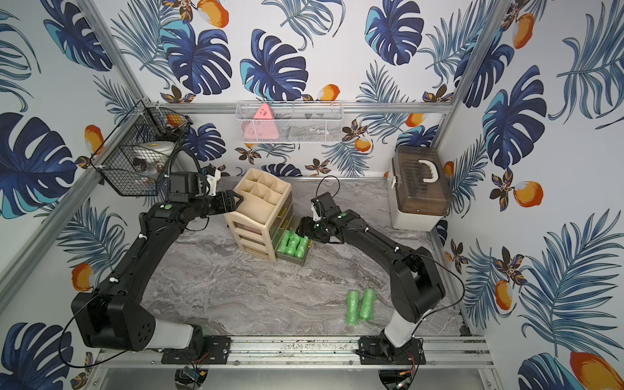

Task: Sort the rolls of trash bags by color and place them into the drawer
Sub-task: Place the roll of trash bags in the drawer, then pick up the roll of trash bags from the center of the board.

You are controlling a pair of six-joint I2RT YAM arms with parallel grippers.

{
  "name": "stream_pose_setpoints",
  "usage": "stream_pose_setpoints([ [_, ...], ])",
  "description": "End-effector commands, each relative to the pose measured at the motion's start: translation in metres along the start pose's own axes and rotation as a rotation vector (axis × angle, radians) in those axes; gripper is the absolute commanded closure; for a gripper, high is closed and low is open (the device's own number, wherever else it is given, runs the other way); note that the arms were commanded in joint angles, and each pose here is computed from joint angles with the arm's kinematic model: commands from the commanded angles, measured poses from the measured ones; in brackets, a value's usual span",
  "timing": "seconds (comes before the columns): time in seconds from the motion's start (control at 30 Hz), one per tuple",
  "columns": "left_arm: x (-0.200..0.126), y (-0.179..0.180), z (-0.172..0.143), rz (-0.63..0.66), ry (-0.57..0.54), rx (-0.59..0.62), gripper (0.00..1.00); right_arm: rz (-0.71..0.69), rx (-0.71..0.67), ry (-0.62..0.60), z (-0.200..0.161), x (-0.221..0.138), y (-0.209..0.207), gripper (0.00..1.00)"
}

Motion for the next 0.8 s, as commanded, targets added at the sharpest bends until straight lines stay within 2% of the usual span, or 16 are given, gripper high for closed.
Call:
stream_pose_setpoints([
  [0.0,0.001,0.005,-0.005,0.016,0.014,-0.009,0.27,-0.091,-0.044,0.031,-0.027,-0.02,-0.02,0.37],
  [0.43,0.007,0.006,-0.007,0.003,0.02,-0.016,0.27,-0.321,0.031,0.195,-0.146,-0.073,-0.089,0.39],
  [0.63,0.009,0.007,-0.008,0.0,0.023,-0.02,0.27,-0.402,0.095,0.274,-0.187,-0.081,-0.113,0.41],
  [0.77,0.008,0.007,-0.009,0.001,0.025,-0.019,0.27,-0.433,0.145,0.284,-0.203,-0.084,-0.122,0.4],
])
Point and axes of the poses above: each gripper's point midway between its finger pads, its own x axis out along the fingers, its own y axis along the line the jaws close on, z = x × y, the point moved 2 cm from there along -x, back along the fingers, and after that the axes turned 12 degrees about -x, right-handed, at the moved point
